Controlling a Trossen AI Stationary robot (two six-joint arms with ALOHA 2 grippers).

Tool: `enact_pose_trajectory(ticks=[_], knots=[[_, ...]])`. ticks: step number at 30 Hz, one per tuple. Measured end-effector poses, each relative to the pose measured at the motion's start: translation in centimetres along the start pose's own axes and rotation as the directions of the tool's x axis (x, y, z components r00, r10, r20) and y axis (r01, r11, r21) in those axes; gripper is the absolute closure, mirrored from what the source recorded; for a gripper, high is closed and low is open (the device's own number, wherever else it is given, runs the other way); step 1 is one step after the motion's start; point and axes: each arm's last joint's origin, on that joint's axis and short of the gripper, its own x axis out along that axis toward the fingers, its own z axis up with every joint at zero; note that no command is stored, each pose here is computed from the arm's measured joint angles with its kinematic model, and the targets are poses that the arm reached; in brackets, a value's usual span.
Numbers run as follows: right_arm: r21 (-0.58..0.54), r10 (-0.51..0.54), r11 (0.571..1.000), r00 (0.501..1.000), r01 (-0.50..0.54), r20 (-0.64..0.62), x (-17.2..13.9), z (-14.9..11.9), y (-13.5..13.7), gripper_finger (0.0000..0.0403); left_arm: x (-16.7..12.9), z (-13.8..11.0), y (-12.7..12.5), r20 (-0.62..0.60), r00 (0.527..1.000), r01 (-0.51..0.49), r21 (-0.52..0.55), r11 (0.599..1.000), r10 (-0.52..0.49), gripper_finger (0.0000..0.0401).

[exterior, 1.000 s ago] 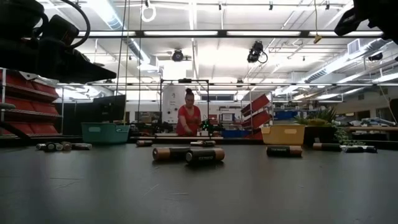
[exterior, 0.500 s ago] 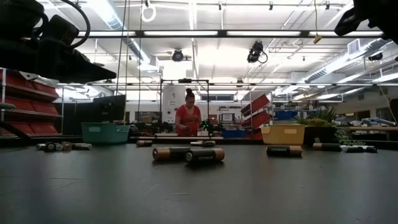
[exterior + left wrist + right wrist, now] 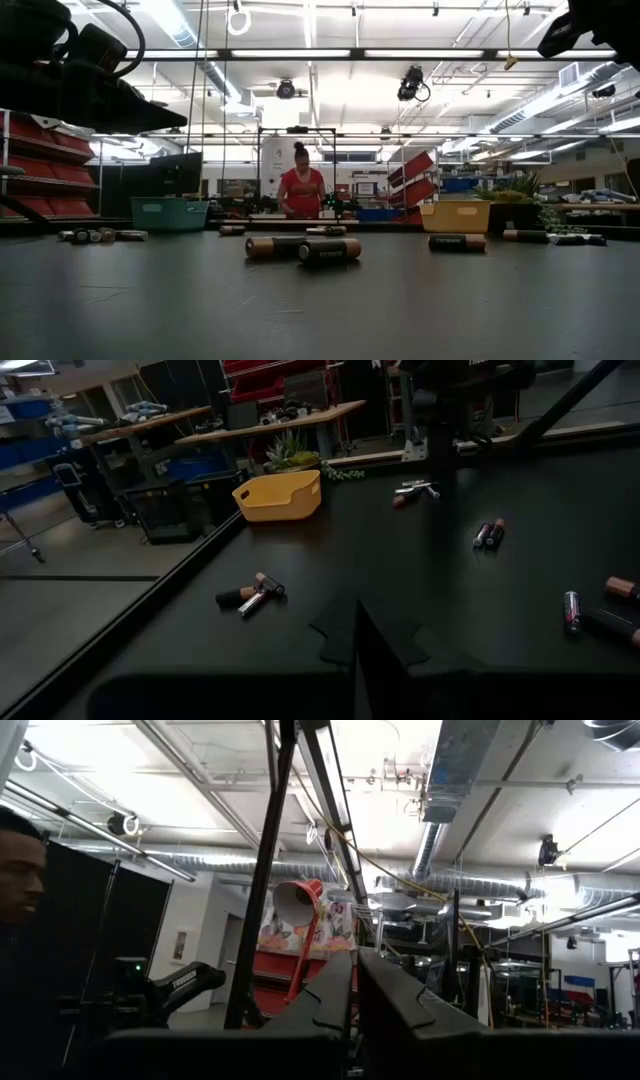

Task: Sort batteries

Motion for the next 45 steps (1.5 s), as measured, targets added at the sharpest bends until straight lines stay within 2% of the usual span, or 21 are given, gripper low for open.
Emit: enact_pose_trajectory(ticks=[5, 10, 18, 21, 26, 29, 34, 39, 45], knots=[[0.0, 0.001, 1.0, 1.0, -0.001, 0.0, 0.0, 0.0, 0.0, 0.0373, 0.0, 0.6, 0.1, 0.052, 0.999, -0.006, -0.035, 0.999, 0.007, 0.0387], [0.0, 0.0, 1.0, 1.0, 0.0, 0.0, 0.0, 0.0, 0.0, 0.0373, -0.2, 1.9, 0.3, 0.178, 0.984, 0.015, -0.252, 0.968, 0.032, 0.0387], [0.0, 0.0, 1.0, 1.0, 0.0, 0.0, 0.0, 0.0, 0.0, 0.0373, -0.4, 2.8, 0.6, 0.262, 0.964, 0.029, -0.3, 0.953, 0.053, 0.0387], [0.0, 0.001, 1.0, 1.0, -0.001, 0.0, 0.0, 0.0, 0.0, 0.0373, -0.5, 3.2, 0.7, 0.301, 0.951, 0.058, -0.379, 0.924, 0.064, 0.0387], [0.0, 0.0, 1.0, 1.0, 0.0, 0.0, 0.0, 0.0, 0.0, 0.0373, -0.8, 3.8, 0.9, 0.362, 0.928, 0.124, -0.516, 0.848, 0.084, 0.0387], [0.0, 0.0, 1.0, 1.0, 0.0, 0.0, 0.0, 0.0, 0.0, 0.0373, -0.8, 3.9, 0.9, 0.371, 0.925, 0.125, -0.512, 0.85, 0.087, 0.0387], [0.0, 0.001, 1.0, 1.0, -0.001, 0.0, 0.0, 0.0, 0.0, 0.0373, -0.8, 3.9, 0.9, 0.371, 0.924, 0.08, -0.414, 0.907, 0.088, 0.0387], [0.0, -0.009, 1.0, 1.0, 0.009, 0.006, 0.0, 0.0, 0.0, 0.0373, -0.6, 3.5, 0.8, 0.332, 0.94, 0.057, -0.373, 0.926, 0.076, 0.0387], [0.018, -0.127, 0.992, 0.991, 0.126, 0.049, 0.0, 0.0, -0.4, 0.0373, -0.3, 2.5, 0.7, 0.222, 0.969, -0.026, -0.342, 0.939, 0.108, 0.0387]])
